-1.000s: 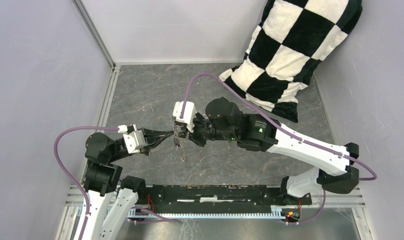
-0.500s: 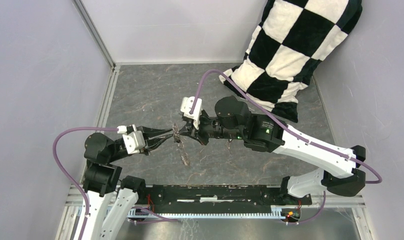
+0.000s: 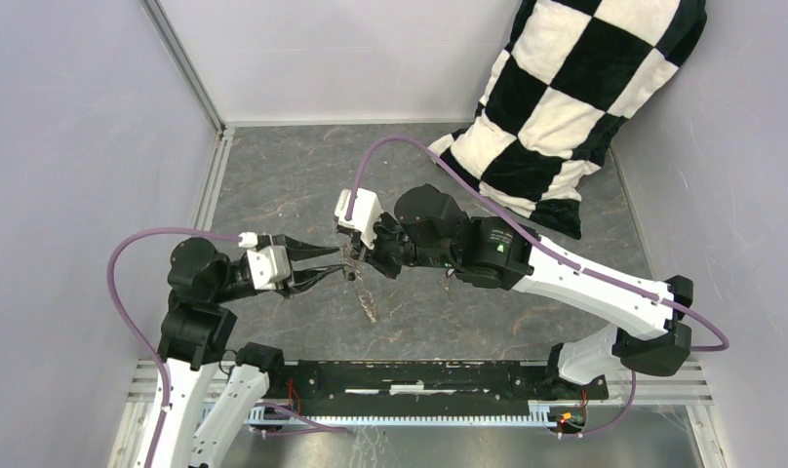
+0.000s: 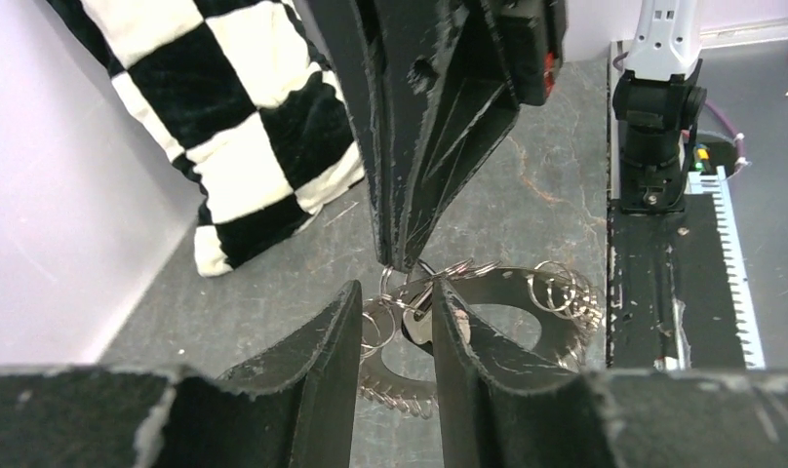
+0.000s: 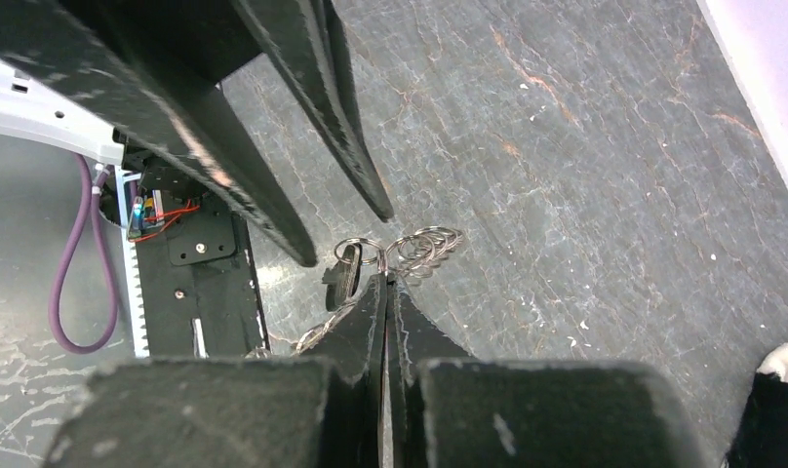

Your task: Put the keys on the keyring

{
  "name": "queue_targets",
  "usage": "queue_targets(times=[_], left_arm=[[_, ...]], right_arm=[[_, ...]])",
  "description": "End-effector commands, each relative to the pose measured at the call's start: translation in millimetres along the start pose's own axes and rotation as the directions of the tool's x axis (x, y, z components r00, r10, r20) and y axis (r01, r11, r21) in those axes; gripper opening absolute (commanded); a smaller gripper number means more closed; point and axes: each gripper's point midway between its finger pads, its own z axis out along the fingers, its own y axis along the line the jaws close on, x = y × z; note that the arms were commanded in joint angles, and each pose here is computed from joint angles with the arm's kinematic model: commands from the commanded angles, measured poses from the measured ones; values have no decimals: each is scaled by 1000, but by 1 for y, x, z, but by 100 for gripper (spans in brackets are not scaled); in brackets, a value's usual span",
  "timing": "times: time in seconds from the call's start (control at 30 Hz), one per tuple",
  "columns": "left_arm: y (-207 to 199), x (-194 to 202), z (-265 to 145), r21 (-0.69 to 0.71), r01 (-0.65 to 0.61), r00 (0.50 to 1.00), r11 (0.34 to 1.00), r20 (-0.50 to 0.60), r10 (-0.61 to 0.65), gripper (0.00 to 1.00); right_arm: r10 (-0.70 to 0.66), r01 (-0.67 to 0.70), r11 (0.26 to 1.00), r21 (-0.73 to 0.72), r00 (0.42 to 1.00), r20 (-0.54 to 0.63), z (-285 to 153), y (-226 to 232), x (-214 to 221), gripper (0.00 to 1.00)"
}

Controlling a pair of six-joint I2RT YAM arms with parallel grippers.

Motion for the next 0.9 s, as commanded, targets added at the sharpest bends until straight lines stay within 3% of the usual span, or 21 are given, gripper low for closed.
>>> queue_targets(times=[0.0,0.1,0.3,0.5,0.87], left_arm=[[13,8,6,-51,109,994,993,-2,-109,37],[27,13,6,-118,149,988,982,-22,-152,31],[21,11,9,-88,249,968,965,-16,-251,18],[20,6,10,-80,254,967,964,1,-255,3],[13,1,10,-39,241,970,970,10,-241,2]], right_arm=[[-18,15,1000,25,993,117,-14,-7,-40,1],[-17,14,1000,24,992,123,-14,-7,-41,0],[-19,16,1000,21,990,137,-15,-6,-43,0],[-14,12,1000,13,987,162,-17,-4,-43,0],[6,5,999,-33,942,336,-29,8,-54,0]])
